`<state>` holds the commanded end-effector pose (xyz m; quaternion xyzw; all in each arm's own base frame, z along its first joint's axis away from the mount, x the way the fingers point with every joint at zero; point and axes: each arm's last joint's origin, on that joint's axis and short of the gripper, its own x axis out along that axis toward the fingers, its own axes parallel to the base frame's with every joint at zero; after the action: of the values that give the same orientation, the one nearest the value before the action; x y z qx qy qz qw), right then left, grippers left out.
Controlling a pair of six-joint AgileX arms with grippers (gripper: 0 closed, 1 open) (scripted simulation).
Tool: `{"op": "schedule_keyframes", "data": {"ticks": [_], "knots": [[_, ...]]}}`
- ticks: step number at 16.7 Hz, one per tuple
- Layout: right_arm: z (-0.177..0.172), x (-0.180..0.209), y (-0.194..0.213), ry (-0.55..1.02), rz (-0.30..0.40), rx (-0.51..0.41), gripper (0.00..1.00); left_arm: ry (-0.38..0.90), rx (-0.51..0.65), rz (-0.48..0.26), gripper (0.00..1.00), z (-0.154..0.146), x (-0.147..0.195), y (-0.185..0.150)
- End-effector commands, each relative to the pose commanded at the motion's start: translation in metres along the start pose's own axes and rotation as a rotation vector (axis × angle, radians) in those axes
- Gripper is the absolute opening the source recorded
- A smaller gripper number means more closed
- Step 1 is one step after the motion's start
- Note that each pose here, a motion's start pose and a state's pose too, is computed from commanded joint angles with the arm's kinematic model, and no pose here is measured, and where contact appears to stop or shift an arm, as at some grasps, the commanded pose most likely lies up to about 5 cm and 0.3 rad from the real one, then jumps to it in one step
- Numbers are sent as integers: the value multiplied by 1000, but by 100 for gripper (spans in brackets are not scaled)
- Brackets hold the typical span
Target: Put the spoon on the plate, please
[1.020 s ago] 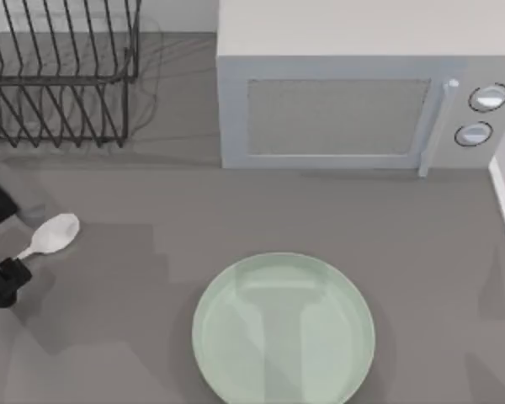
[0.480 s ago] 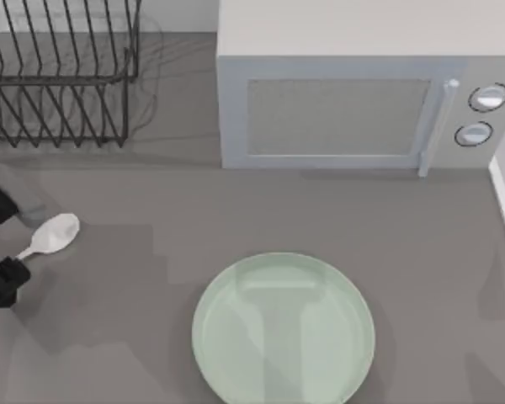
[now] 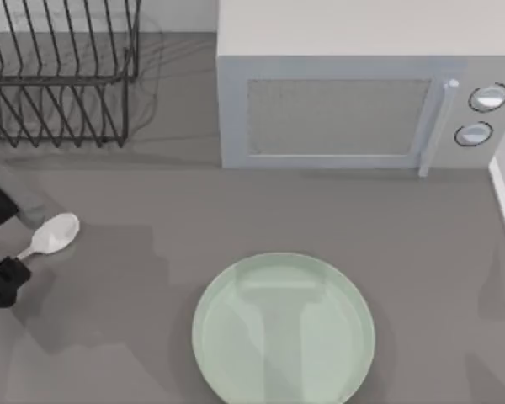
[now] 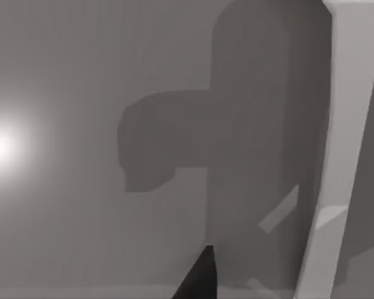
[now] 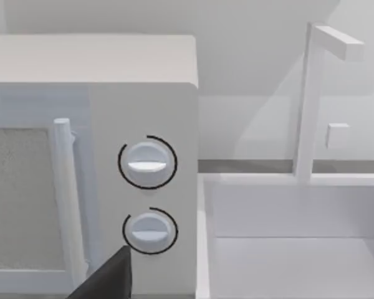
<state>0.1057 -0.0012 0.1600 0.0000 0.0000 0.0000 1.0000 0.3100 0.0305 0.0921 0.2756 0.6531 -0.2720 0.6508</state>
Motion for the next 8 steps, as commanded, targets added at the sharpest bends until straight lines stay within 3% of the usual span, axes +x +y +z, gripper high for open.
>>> {"op": "schedule_keyframes", "data": {"ticks": [4,5,8], "knots": [[0,0,0,0,0,0,100,0,0,0,0,0,0,0],[0,0,0,0,0,0,100,-30,-14,-3,0,0,-22,-2],[0,0,0,0,0,0,100,-35,-13,3,0,2,-33,1]]}}
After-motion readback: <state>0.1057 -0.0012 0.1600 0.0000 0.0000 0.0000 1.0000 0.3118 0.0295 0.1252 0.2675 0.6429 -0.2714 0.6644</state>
